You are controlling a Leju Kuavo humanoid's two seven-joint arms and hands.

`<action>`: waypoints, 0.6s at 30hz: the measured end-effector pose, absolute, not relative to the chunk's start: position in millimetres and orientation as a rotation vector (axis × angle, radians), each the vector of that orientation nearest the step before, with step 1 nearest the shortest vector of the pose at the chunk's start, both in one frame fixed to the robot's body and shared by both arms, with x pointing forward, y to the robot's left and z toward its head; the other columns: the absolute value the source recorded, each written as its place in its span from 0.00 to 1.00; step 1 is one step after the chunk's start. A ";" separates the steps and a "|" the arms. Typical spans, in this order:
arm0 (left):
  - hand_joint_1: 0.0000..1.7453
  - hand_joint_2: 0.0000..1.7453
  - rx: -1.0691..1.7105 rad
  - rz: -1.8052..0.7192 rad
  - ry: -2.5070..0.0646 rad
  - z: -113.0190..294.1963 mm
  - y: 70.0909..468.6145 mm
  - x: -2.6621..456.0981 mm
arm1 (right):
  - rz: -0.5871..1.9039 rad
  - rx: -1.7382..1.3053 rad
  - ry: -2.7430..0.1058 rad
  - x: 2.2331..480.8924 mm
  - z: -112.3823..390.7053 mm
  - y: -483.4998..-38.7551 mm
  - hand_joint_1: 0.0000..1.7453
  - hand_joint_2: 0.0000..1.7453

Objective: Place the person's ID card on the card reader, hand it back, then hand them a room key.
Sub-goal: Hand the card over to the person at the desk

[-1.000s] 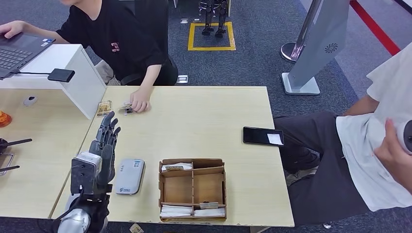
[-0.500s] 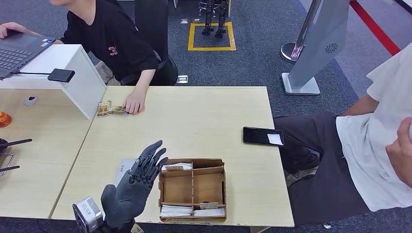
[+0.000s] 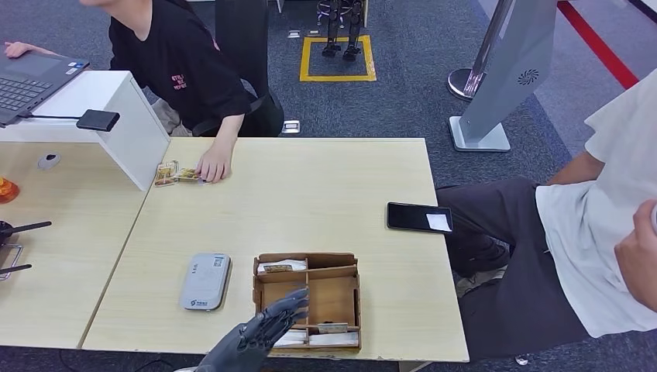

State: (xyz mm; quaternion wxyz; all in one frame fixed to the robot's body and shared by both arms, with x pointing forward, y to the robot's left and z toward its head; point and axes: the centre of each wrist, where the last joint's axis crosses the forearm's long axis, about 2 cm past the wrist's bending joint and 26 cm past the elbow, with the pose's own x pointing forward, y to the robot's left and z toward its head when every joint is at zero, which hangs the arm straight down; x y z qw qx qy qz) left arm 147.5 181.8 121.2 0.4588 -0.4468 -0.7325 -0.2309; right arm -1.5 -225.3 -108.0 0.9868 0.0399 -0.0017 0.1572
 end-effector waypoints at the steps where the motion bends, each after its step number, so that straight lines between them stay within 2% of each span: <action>1: 0.00 0.00 -1.099 -0.586 -1.800 119.8 182.7 146.2 | 0.316 0.079 -0.003 -1.5 -108.1 -225.3 0.00 0.00; 18: 0.00 0.00 -0.992 -0.848 -1.726 96.3 204.9 126.4 | 0.329 0.082 -0.008 1.8 -108.6 -222.4 0.00 0.00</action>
